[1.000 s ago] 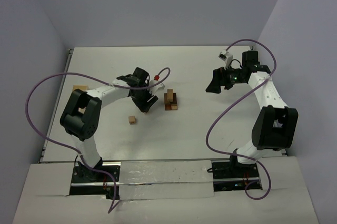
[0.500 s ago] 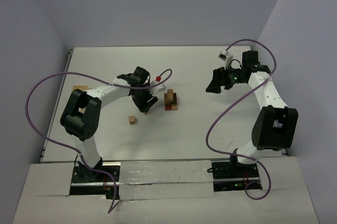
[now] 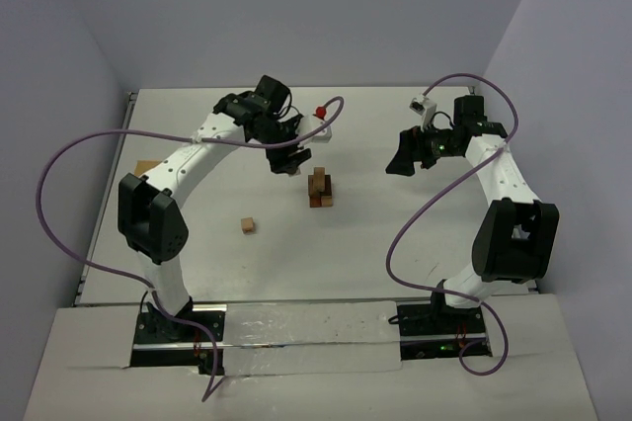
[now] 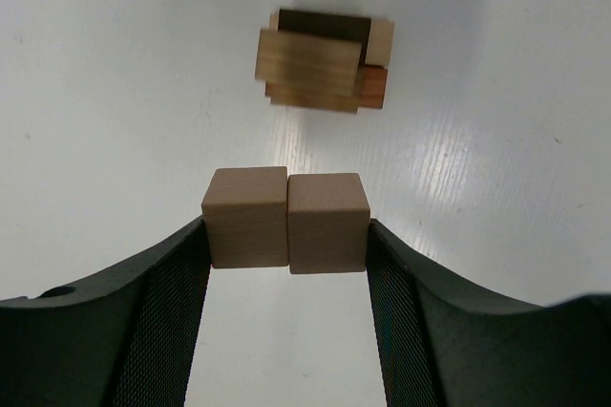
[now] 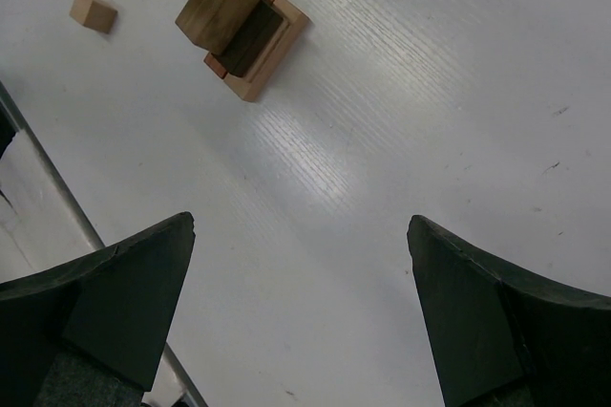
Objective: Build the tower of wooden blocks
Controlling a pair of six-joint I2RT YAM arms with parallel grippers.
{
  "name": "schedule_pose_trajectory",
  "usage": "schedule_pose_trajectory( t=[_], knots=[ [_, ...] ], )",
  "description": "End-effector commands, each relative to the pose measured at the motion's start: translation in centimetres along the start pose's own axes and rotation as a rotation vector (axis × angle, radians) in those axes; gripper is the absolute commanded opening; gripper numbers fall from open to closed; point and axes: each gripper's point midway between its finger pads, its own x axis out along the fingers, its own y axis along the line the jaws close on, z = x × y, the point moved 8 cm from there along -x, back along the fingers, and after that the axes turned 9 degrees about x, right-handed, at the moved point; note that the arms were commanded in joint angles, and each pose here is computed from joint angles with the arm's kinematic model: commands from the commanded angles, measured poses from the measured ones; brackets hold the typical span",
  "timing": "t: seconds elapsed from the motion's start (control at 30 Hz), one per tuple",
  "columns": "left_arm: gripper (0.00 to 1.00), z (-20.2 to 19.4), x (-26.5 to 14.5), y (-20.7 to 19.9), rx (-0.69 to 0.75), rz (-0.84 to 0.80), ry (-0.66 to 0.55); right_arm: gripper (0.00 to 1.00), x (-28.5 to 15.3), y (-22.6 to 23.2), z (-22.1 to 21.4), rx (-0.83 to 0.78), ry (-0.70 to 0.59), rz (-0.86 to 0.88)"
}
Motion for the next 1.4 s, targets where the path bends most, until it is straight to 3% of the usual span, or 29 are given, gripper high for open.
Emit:
schedule_pose_trajectory(
  t=[0.0,0.57,1.37],
  knots=[
    [0.54,2.5,0.8,-0.4,0.114,-0.110,-0.049,1.00,0.0,-0.3,-0.1,-0.017,0.007,-0.013],
    [0.55,4.4,4.6,0.4,0.116,-0.181,0.030,1.00,-3.6,-3.2,-0.3,0.077,-0.081,-0.117],
    [0.59,4.4,7.5,0.9,0.098,-0.186,0.095,1.00,-3.1,-3.3,-0.6,0.091,-0.078,-0.079]
  ],
)
